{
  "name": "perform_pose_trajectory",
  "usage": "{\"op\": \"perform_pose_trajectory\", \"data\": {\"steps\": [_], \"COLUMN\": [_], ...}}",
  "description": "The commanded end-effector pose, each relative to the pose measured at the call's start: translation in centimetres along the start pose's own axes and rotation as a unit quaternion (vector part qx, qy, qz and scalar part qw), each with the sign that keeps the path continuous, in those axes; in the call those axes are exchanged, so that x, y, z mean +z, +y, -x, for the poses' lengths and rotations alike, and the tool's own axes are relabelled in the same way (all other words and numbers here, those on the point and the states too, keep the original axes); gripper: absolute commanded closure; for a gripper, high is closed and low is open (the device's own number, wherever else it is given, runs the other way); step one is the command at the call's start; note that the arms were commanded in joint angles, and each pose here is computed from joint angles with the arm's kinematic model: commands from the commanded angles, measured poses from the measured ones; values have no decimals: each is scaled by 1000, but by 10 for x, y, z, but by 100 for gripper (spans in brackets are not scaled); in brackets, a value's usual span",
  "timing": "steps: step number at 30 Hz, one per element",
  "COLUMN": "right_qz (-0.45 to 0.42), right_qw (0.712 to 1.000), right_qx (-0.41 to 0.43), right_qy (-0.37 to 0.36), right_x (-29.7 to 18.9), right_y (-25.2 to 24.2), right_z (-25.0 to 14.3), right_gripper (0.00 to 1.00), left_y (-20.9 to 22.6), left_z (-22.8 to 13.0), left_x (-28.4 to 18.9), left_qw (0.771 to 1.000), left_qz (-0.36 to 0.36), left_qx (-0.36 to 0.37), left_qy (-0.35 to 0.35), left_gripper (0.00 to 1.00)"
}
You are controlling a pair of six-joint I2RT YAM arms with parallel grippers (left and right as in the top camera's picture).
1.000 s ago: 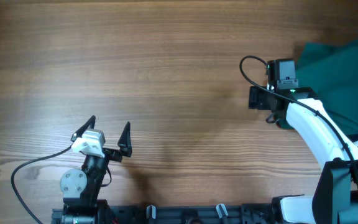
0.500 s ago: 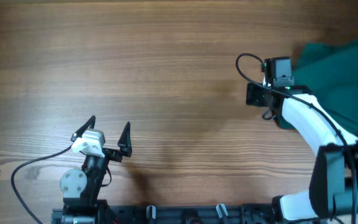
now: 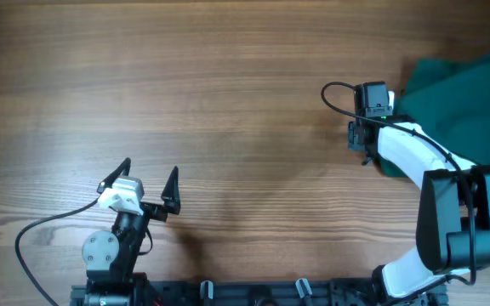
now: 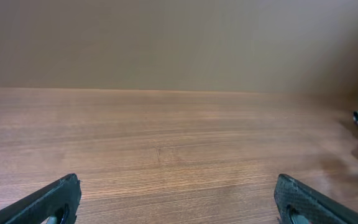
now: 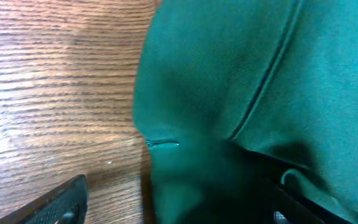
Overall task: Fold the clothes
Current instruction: 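Reach the right gripper toward the green garment's edge and grasp it, then pull the green garment leftward with the right gripper, spreading it out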
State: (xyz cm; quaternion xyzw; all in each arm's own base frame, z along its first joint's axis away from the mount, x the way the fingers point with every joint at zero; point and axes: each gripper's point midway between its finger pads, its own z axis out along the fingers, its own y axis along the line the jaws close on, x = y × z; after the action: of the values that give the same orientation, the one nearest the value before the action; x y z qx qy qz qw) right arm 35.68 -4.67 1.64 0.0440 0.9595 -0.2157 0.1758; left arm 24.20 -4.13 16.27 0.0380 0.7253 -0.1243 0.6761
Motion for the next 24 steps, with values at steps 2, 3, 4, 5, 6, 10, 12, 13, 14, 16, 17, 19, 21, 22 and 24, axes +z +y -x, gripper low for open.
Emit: {"op": "perform_pose_trajectory", "data": {"steps": [2, 3, 4, 5, 6, 10, 12, 13, 14, 16, 17, 19, 21, 22, 24], "right_qz": [-20, -19, -19, -19, -18, -22, -27, -33, -33, -38, -44, -54, -61, -61, -61], "right_qw": [1000, 1000, 1000, 1000, 999, 997, 995, 991, 991, 989, 989, 988, 986, 986, 985], "right_qx": [0, 2, 8, 18, 24, 67, 97, 124, 126, 136, 136, 141, 150, 151, 155], "right_qy": [-3, -5, -8, -10, -11, -20, -27, -36, -38, -39, -40, -43, -45, -46, -47], "right_x": [7, 9, 10, 12, 13, 23, 23, 23, 23, 23, 23, 22, 22, 22, 22], "right_y": [-2, -1, 0, 1, 2, 5, 3, 1, 1, -1, -3, -7, -9, -9, -9], "right_z": [5, 6, 8, 9, 10, 13, 16, 20, 21, 21, 21, 21, 21, 22, 22], "right_gripper": [13, 13, 14, 13, 14, 15, 15, 16, 18, 22, 25, 28, 33, 35, 43], "left_y": [-1, -1, -1, -1, -1, -1, -1, -1, -1, -1, -1, -1, -1, -1, -1], "left_z": [-2, -2, -2, -2, -2, -2, -2, -2, -2, -2, -2, -2, -2, -2, -2], "left_x": [0, 0, 0, 0, 0, 0, 0, 0, 0, 0, 0, 0, 0, 0, 0], "left_qw": [1000, 1000, 1000, 1000, 1000, 1000, 1000, 1000, 1000, 1000, 1000, 1000, 1000, 1000, 1000], "left_qz": [-1, -1, -1, -1, -1, -1, -1, -1, -1, -1, -1, -1, -1, -1, -1], "left_qx": [8, 8, 8, 8, 8, 8, 8, 8, 8, 8, 8, 8, 8, 8, 8], "left_qy": [1, 1, 1, 1, 1, 1, 1, 1, 1, 1, 1, 1, 1, 1, 1], "left_gripper": [0, 0, 0, 0, 0, 0, 0, 0, 0, 0, 0, 0, 0, 0, 0]}}
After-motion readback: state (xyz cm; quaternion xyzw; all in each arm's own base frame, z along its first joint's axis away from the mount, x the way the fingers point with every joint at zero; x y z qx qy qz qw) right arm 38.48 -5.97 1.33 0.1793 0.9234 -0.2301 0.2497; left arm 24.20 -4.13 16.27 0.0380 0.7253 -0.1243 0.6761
